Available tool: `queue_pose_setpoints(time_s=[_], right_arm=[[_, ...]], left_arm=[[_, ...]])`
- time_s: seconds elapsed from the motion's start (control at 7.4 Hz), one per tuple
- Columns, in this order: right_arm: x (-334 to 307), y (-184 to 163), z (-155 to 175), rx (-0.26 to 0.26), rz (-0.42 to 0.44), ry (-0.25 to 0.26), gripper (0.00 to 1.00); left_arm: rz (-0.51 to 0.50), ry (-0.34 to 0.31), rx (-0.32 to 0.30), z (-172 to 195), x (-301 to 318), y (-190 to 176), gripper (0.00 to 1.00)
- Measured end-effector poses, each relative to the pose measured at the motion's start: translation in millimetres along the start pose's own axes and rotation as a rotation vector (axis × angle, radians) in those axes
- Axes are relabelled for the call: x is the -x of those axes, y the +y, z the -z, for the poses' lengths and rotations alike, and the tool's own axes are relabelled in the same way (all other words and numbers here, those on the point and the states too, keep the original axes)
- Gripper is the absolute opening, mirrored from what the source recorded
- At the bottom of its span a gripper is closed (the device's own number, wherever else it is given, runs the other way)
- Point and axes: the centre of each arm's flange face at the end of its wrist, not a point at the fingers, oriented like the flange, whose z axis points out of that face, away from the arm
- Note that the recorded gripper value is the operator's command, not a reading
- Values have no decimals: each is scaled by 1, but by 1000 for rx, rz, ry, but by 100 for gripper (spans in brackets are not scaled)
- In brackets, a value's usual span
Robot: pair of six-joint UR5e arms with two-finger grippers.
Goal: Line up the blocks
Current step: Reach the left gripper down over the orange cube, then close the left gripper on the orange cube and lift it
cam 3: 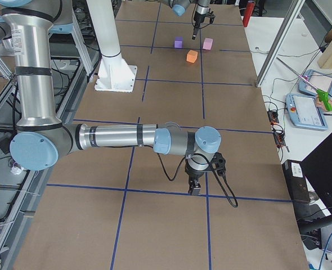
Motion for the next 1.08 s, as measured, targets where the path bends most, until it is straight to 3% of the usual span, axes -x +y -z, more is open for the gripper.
queue_pose_setpoints(time_s=[0.68, 1.08], right_arm=[[0, 0, 0, 0, 0, 0, 100], [0, 0, 0, 0, 0, 0, 100]], left_arm=[[-70, -16, -83, -62, -27, -2, 100], [-81, -22, -107, -81, -29, -1, 100]])
